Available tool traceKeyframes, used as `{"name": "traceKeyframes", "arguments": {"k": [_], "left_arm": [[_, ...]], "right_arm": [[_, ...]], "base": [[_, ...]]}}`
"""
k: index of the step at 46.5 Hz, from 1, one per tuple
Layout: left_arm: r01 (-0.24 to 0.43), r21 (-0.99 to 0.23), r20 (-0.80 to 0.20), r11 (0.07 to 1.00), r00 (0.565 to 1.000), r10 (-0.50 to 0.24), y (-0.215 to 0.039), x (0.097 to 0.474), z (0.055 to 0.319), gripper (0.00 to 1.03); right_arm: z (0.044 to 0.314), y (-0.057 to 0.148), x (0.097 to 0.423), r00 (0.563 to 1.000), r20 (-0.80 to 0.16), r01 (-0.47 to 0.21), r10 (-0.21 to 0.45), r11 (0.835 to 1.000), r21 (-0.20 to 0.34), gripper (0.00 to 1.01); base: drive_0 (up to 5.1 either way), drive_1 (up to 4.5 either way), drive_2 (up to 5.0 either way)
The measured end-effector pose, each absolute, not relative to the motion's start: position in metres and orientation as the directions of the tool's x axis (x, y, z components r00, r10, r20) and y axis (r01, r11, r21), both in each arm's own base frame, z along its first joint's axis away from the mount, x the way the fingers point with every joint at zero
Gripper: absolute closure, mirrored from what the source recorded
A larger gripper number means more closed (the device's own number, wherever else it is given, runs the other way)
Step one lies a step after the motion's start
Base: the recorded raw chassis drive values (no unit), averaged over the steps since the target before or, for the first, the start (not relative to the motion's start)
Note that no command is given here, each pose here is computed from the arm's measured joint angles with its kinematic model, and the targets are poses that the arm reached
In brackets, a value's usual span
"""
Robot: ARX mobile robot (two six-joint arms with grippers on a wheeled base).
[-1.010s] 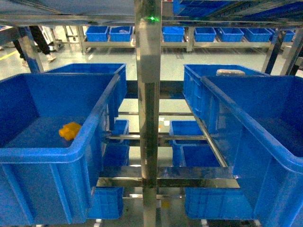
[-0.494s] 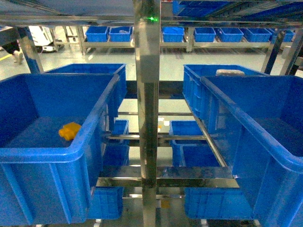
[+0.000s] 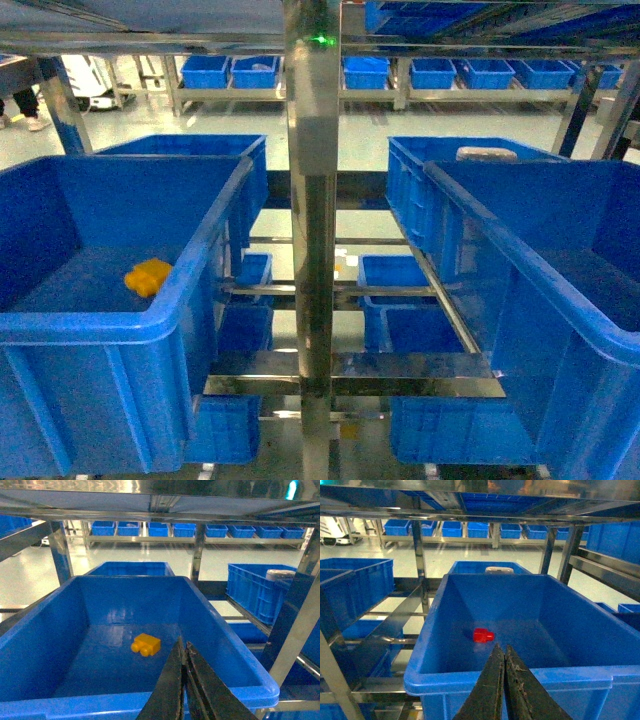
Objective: Sort and place red and yellow blocks in left bins
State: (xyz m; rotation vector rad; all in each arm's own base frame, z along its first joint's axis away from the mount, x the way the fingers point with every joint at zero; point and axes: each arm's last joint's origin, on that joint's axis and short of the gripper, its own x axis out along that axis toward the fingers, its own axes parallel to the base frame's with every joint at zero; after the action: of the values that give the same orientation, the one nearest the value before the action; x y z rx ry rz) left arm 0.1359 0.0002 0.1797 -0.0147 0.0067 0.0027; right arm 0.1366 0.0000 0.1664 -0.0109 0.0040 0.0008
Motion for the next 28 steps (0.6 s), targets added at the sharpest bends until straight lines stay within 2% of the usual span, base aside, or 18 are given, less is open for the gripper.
{"name": "traceKeyframes", "arguments": {"k": [10, 13, 28], "left_arm": [[-0.002, -0.015, -0.005, 1.000, 1.000, 0.002, 0.000, 0.127, 0.175, 1.01], [-0.002, -0.015, 0.027, 1.000, 1.000, 0.002, 0.000, 0.126, 0.172, 1.01], [-0.002, -0.015, 0.020, 1.000, 1.000, 0.002, 0.000, 0.118, 0.172, 1.01]], "right_arm": [[0.170, 0.000, 0.128, 1.000, 0.015, -0.001, 0.001, 1.000, -0.011, 0.99], [0.170, 0.000, 0.126, 1.000, 0.010, -0.001, 0.001, 1.000, -0.011, 0.99], [0.171, 0.000, 0.118, 1.000, 0.011, -0.001, 0.001, 1.000, -0.011, 0.99]], "base": [[0.0, 0.00, 0.0], [0.0, 0.00, 0.0], [0.0, 0.00, 0.0]]}}
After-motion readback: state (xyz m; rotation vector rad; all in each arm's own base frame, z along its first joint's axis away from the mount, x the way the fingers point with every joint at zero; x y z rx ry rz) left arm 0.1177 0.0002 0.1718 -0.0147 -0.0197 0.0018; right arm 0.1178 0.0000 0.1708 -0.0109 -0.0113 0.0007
